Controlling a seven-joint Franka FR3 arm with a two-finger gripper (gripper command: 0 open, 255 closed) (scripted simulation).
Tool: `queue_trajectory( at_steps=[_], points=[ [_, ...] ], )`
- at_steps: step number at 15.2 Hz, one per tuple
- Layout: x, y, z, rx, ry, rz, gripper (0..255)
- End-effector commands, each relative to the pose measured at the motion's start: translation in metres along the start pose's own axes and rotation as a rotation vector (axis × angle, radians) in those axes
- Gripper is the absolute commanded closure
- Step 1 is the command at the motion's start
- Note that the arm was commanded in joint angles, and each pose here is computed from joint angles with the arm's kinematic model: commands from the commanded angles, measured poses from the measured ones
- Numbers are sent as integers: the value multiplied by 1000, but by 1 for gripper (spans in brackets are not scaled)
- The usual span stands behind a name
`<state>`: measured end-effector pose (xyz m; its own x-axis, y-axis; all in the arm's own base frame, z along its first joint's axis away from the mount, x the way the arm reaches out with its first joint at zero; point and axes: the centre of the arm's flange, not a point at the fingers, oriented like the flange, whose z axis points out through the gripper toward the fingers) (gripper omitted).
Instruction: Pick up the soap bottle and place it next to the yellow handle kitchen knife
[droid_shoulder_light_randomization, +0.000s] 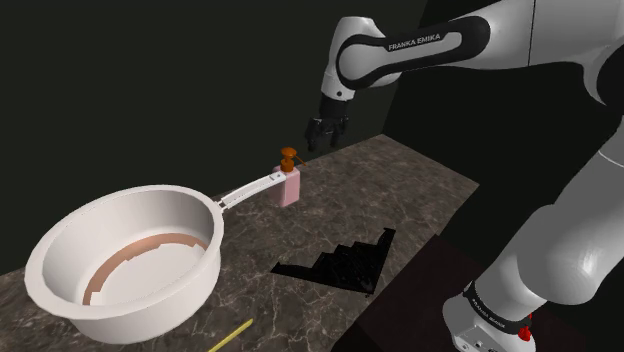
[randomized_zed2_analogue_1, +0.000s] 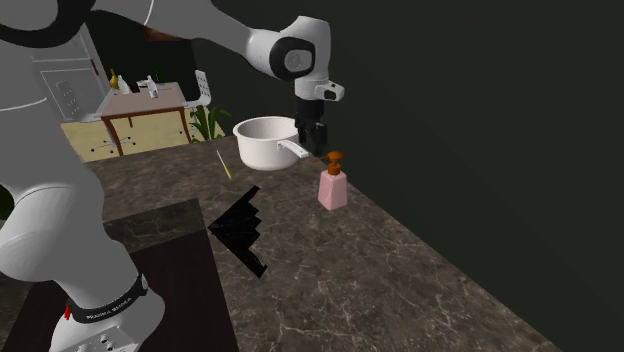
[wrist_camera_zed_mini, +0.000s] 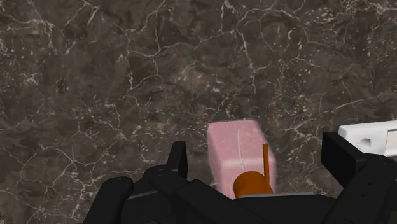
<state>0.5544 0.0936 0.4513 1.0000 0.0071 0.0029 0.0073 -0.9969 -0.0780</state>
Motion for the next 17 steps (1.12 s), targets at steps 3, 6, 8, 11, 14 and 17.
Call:
queue_trajectory(
  at_steps=[3,6,8,11,14,17],
  points=[
    [42,-11,26,11,3,4,0],
    [69,-19,42,18,4,6,0],
    [69,-19,52,18,4,6,0],
    [69,-19,68,18,4,6,0],
    [69,-19,82,18,4,6,0],
    [69,-19,82,18,4,6,0]
  ],
)
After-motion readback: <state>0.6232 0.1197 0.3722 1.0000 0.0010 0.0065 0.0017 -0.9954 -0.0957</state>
